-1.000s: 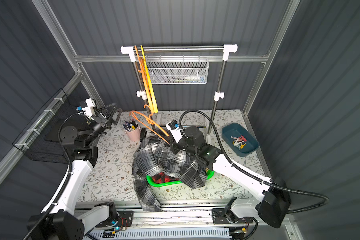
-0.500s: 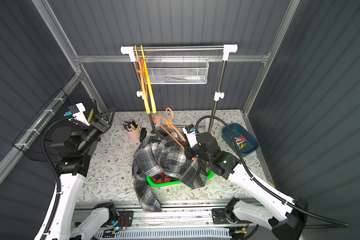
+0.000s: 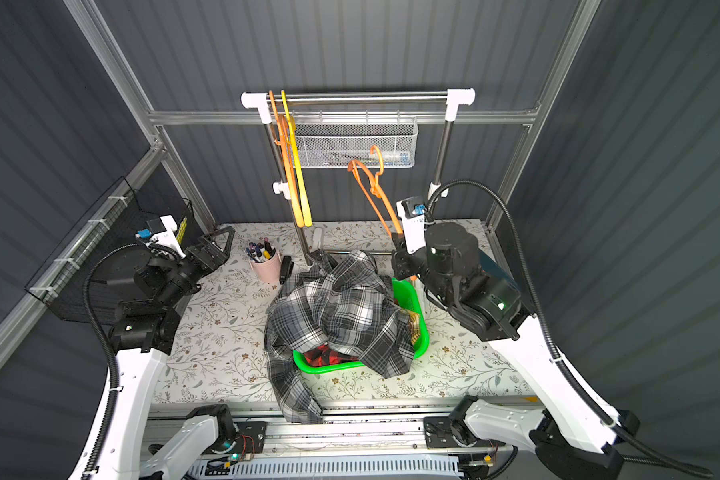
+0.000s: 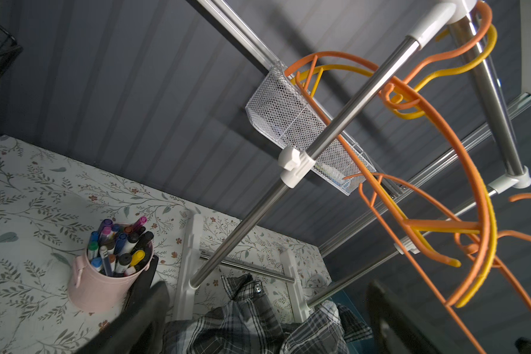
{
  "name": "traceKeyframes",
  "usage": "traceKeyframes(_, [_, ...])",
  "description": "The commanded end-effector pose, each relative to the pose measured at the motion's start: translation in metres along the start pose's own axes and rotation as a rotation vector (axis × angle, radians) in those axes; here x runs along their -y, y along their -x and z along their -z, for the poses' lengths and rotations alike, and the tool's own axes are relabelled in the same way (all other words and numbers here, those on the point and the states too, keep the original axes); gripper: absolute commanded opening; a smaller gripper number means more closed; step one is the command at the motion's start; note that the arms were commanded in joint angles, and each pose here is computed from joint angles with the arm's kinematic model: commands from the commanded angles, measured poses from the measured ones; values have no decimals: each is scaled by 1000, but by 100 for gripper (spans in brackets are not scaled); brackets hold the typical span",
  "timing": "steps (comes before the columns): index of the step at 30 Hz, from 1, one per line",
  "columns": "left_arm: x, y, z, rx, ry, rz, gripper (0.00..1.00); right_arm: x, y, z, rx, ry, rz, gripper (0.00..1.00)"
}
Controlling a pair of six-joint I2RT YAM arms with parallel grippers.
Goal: Remove the clothespins securing long-sleeve shirts to the hanger
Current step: Place the hanger on the clothesline.
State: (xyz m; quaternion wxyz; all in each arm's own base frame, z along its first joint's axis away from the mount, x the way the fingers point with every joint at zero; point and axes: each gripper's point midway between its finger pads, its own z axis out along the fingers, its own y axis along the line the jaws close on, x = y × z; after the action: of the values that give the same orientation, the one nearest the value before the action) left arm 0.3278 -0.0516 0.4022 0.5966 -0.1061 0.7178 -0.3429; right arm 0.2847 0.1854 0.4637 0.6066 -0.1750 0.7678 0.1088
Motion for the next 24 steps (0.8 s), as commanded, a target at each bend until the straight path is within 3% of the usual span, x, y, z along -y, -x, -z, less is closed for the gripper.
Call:
traceKeyframes(1, [-3, 4, 5, 8, 37, -40, 100, 3, 16, -4, -11, -25, 66, 0])
traceKeyframes(12, [-8, 1, 9, -2, 74, -70, 99, -28, 73, -23, 14, 100, 100, 0])
traceKeyframes(24, [-11, -4, 10, -19, 85, -69, 99, -30, 93, -61, 28, 115, 78, 0])
